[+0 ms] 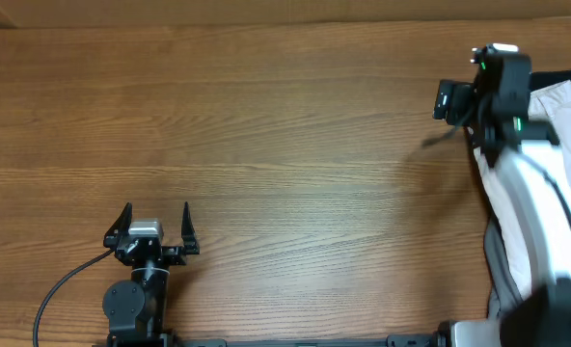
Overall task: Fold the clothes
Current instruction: 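Reach the right gripper to the waistband of the beige shorts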
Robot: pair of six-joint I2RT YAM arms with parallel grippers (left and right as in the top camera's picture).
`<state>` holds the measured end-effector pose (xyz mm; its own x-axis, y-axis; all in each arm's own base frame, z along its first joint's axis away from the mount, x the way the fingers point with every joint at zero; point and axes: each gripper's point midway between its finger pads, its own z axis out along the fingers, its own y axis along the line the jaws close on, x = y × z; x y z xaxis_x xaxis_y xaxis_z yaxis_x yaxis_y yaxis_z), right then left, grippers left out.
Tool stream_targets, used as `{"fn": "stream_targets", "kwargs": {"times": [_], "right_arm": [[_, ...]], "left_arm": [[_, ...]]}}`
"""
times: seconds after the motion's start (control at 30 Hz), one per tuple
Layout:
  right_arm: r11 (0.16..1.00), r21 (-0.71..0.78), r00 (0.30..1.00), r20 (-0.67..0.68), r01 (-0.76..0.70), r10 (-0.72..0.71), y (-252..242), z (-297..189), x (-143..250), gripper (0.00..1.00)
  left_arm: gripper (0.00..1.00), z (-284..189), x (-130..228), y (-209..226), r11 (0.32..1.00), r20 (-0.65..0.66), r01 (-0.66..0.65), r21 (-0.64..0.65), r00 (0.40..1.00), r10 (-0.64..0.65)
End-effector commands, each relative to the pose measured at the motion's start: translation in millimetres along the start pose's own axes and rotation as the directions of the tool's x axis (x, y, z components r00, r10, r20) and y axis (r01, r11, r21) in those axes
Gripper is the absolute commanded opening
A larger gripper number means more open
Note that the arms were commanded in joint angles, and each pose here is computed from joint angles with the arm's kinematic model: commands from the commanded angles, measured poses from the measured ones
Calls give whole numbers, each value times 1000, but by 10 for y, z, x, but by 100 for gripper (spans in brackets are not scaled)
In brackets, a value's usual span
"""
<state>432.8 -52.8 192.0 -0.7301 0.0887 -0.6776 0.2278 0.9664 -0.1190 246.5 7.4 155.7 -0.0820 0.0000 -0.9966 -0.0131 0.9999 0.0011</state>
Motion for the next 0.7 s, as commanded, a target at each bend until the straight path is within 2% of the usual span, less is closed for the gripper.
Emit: {"fn": "stream_targets", "kwargs": {"times": [0.0, 0.1, 0.3, 0.43, 0.57, 0.67], "right_arm": [[998, 44, 993, -112, 36, -31, -57, 352, -43, 100], [987, 141, 985, -165, 76, -52, -207, 674, 83, 100], [975, 168, 952, -293, 147, -93, -311, 1071, 459, 100], [954, 240, 934, -345, 180, -90, -462, 1248, 633, 99], [952, 233, 915, -391, 199, -96, -452, 1388, 806, 93], [945, 247, 903, -418, 216, -98, -482, 1454, 906, 82]], "left_arm": [[100, -2, 7, 33, 1000, 1, 9, -15, 1000, -9], [100, -2, 7, 33, 1000, 1, 10, -15, 1000, -10], [100, -2, 7, 33, 1000, 1, 10, -15, 1000, -10], [100, -2, 6, 33, 1000, 1, 9, -15, 1000, -9], [100, -2, 6, 33, 1000, 1, 10, -15, 1000, -10], [100, -2, 6, 33, 1000, 1, 9, -15, 1000, -9]]}}
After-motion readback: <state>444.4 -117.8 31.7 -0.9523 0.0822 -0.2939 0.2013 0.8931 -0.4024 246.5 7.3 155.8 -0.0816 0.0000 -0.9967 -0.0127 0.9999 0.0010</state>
